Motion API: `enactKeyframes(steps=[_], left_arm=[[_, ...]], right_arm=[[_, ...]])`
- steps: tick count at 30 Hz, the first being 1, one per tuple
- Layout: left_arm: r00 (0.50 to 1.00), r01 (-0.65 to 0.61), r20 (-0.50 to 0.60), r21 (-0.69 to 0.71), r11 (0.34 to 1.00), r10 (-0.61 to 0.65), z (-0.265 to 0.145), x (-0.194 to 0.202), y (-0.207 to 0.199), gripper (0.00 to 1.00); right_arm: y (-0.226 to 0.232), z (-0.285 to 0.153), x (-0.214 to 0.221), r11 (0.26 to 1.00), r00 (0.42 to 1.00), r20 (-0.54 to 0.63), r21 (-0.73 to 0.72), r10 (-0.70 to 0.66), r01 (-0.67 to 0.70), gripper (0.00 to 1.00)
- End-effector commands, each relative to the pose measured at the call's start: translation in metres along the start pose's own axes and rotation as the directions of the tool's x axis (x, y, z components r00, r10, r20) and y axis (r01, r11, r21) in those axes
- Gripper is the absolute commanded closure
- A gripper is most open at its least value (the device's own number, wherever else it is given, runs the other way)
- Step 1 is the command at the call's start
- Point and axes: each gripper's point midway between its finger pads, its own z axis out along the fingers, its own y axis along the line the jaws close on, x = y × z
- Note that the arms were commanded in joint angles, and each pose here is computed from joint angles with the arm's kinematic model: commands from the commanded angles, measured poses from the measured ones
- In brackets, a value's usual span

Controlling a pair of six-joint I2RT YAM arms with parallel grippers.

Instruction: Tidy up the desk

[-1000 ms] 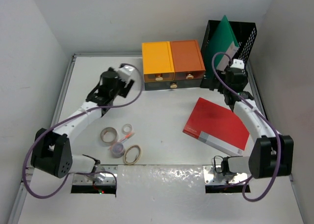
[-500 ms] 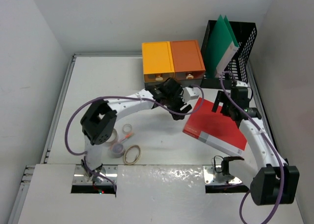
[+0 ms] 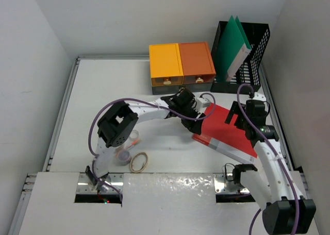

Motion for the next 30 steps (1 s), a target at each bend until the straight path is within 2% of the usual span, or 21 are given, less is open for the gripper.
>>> enactKeyframes(steps=[1,4,8,15,18,20,22,27,30], left_arm=[[0.995,0.096,-0.035,0.061,0.994,-0.094,0.019,0.014,-0.01,0.47],[0.986,0.148,-0.083,0.047,0.988,-0.144,0.028,0.029,-0.005,0.48],[0.987,0.146,-0.079,0.037,0.989,-0.143,0.033,0.028,-0.004,0.49],[0.971,0.217,-0.126,0.108,0.97,-0.203,0.037,0.036,-0.019,0.61],[0.96,0.254,-0.156,0.136,0.958,-0.232,0.043,0.041,-0.022,0.71],[0.953,0.276,-0.169,0.148,0.95,-0.251,0.048,0.042,-0.023,0.82],[0.95,0.284,-0.174,0.144,0.948,-0.258,0.052,0.041,-0.02,1.0],[0.957,0.276,-0.146,0.175,0.945,-0.252,0.048,0.025,-0.025,1.0],[0.969,0.244,-0.091,0.191,0.951,-0.231,0.034,0.005,-0.028,1.0]], right_arm=[[-0.004,-0.002,-0.005,1.0,0.999,0.043,0.017,0.024,-0.025,0.01],[-0.006,-0.004,-0.003,1.0,0.999,0.036,0.02,0.022,-0.023,0.01],[-0.008,-0.006,-0.001,0.999,0.999,0.043,0.028,0.024,-0.025,0.01],[-0.008,0.001,0.009,0.998,0.998,0.046,0.022,0.053,-0.054,0.01],[-0.007,0.01,0.025,0.997,0.997,0.015,0.011,0.076,-0.076,0.01],[-0.005,0.017,0.038,0.996,0.996,-0.012,0.002,0.086,-0.086,0.01],[-0.005,0.022,0.046,0.995,0.995,-0.034,0.0,0.096,-0.097,0.01],[-0.001,0.023,0.047,0.998,0.997,-0.055,-0.021,0.06,-0.061,0.01],[0.004,0.017,0.036,0.998,0.999,-0.033,-0.056,0.015,-0.017,0.01]])
